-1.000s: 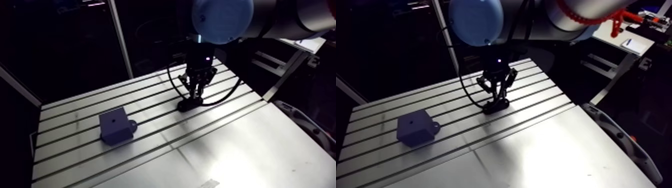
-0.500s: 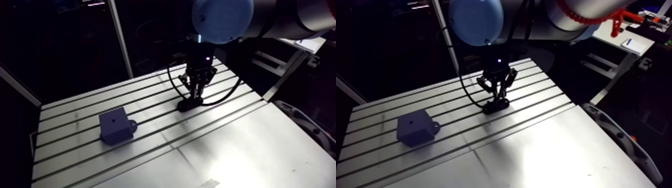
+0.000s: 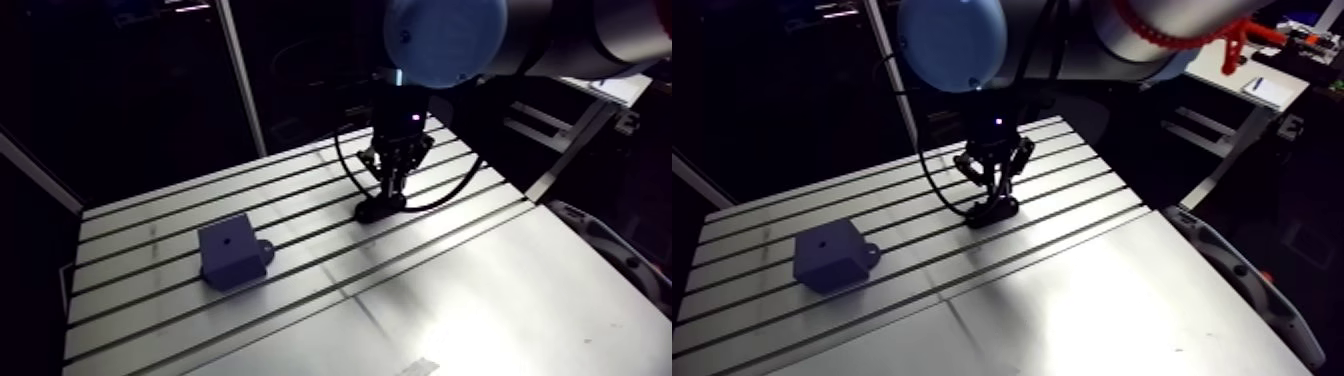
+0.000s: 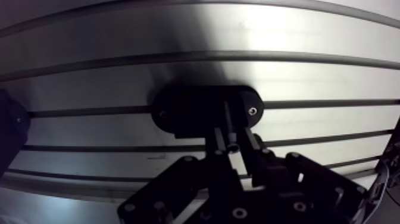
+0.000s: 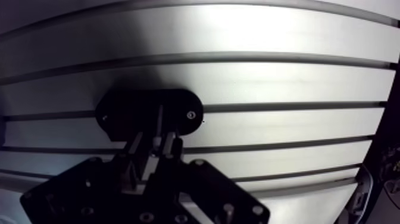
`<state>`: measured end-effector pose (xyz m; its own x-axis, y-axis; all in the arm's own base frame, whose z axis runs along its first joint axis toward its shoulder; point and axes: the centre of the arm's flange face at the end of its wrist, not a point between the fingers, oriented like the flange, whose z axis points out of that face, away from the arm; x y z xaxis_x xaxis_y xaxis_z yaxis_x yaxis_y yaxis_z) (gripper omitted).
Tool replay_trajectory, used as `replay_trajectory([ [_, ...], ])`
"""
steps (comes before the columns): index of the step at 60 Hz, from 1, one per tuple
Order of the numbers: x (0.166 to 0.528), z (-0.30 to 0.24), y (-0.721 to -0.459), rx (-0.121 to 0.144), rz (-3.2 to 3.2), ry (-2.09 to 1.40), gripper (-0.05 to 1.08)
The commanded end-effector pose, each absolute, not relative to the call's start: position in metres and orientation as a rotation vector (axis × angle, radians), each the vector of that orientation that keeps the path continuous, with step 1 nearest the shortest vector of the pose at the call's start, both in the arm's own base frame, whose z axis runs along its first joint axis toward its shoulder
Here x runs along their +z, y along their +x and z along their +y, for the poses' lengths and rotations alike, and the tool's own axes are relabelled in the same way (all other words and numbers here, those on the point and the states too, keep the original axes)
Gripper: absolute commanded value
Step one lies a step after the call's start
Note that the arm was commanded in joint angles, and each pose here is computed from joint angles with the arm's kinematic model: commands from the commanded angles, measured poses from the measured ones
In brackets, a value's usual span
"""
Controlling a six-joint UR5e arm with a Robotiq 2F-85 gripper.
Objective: Pick up the M10 bolt and insert it into the hole until fully seated.
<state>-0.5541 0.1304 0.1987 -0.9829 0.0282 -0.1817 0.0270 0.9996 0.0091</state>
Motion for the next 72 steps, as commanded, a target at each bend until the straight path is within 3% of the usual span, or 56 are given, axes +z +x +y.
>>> replay_trajectory([
  [1,0.200,0.131,-0.555,0.013,2.962,0.045,0.75],
  [22,0.216,0.130,-0.556,0.003,2.967,0.049,0.85],
  [42,0.254,0.130,-0.559,0.034,3.032,0.063,0.96],
  [56,0.286,0.129,-0.564,0.018,3.061,0.088,1.04],
  [65,0.308,0.124,-0.566,0.021,3.073,0.095,1.06],
  [72,0.326,0.109,-0.567,-0.014,3.053,0.088,1.08],
])
